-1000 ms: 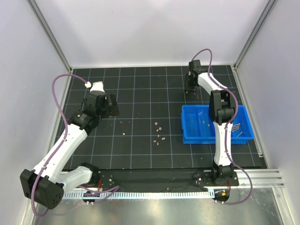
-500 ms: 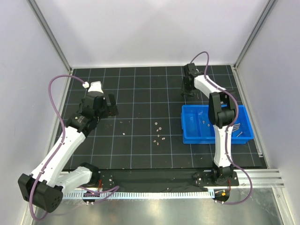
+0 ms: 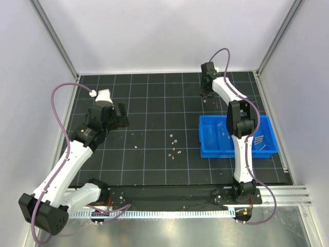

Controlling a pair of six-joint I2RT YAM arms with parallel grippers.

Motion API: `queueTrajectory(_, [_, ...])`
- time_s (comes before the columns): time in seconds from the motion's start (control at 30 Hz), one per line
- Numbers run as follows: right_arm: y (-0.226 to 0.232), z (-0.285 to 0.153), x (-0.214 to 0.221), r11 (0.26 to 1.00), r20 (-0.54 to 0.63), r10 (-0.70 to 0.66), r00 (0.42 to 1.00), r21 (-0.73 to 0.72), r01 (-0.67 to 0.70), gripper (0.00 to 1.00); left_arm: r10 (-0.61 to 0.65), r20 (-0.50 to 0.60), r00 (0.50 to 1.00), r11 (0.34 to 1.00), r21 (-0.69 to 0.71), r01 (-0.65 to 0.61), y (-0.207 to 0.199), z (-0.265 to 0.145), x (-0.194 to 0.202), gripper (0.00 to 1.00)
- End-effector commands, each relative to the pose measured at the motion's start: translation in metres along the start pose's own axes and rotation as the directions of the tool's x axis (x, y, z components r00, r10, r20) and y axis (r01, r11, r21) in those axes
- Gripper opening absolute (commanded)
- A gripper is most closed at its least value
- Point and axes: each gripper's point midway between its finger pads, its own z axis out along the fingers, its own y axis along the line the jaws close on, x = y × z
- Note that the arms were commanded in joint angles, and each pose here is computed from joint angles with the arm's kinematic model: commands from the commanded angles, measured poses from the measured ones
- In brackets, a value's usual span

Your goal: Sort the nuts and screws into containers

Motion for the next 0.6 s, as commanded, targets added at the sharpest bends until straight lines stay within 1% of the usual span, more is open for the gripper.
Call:
queueTrajectory(0.0, [-0.002,0.005,0.002,1.000,-0.016,-0.013,1.000,0.023,0.013,0.40,-0.011,0.045,0.999,1.000,0.001,0.011,0.001,-0.007,-0.013,1.00])
queueTrajectory(0.23, [-0.011,0.007,0.010,0.997,-0.039,-0.054,0.998,0.054,0.056,0.40,-0.011,0.042,0.999,1.000,0.012,0.010,-0.001,-0.007,-0.013,1.00])
queueTrajectory(0.57, [-0.006,0.023,0.012,0.996,-0.049,-0.074,0.996,0.040,0.076,0.42,-0.011,0.047,0.999,1.000,0.005,0.011,0.000,-0.007,-0.014,1.00])
